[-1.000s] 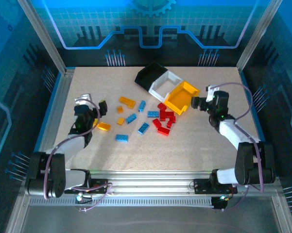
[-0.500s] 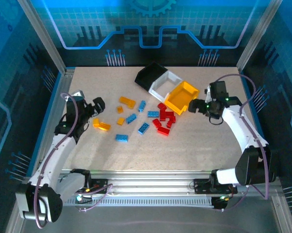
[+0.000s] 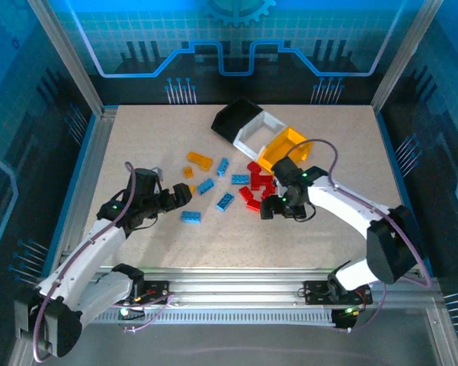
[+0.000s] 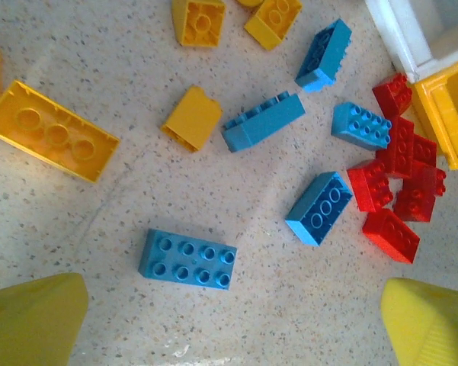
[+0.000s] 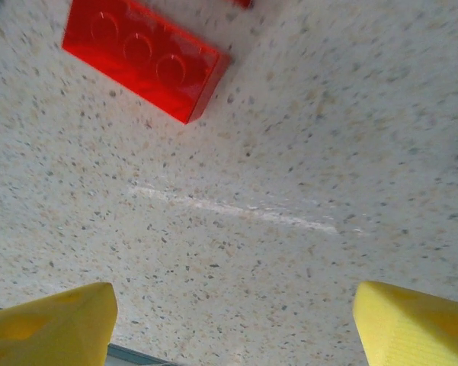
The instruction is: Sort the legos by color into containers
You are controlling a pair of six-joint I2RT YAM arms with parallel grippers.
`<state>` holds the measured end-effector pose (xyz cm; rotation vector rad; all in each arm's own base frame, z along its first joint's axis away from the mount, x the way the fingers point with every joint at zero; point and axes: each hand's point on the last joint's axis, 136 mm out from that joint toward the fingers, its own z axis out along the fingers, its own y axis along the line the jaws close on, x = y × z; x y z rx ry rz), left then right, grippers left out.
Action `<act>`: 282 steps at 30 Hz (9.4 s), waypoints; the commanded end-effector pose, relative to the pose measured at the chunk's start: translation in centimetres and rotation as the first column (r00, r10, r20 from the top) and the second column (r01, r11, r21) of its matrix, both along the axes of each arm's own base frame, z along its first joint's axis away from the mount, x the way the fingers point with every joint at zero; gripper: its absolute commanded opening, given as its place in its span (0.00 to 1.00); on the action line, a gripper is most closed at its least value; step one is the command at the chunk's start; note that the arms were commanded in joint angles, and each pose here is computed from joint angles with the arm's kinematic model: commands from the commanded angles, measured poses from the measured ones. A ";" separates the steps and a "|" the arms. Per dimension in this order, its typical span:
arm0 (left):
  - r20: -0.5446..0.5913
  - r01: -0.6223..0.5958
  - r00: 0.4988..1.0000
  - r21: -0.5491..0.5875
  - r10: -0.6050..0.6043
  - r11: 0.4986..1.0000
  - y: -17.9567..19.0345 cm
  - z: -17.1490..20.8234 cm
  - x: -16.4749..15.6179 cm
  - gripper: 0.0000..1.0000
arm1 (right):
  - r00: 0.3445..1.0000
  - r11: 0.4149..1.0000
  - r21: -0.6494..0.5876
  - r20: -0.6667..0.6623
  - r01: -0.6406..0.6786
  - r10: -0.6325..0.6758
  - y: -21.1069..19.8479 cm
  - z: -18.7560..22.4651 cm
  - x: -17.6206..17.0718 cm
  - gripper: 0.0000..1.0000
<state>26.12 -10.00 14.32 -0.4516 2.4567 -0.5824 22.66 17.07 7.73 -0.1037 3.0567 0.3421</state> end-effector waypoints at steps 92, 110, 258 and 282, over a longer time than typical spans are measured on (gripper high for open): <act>-0.084 0.058 0.995 0.036 -0.054 0.998 -0.2 -2.3 -1.1 0.99 | 0.892 0.883 -0.128 -0.024 -0.451 0.452 7.6 -3.4 3.8 0.81; -0.106 0.059 0.993 0.042 -0.054 0.997 -0.2 -2.4 -1.2 0.99 | 0.899 0.876 -0.221 -0.012 -0.428 0.437 7.3 -5.2 5.5 0.48; -0.233 -0.031 0.972 -0.091 0.009 0.995 1.1 -2.6 1.4 0.99 | 0.942 0.982 -0.009 0.284 0.189 -0.178 -2.7 9.3 19.5 0.37; -0.268 -0.014 0.963 -0.045 0.002 0.999 1.8 -3.2 0.0 0.99 | 0.965 0.969 -0.100 0.162 0.226 -0.208 -5.2 1.8 24.7 0.53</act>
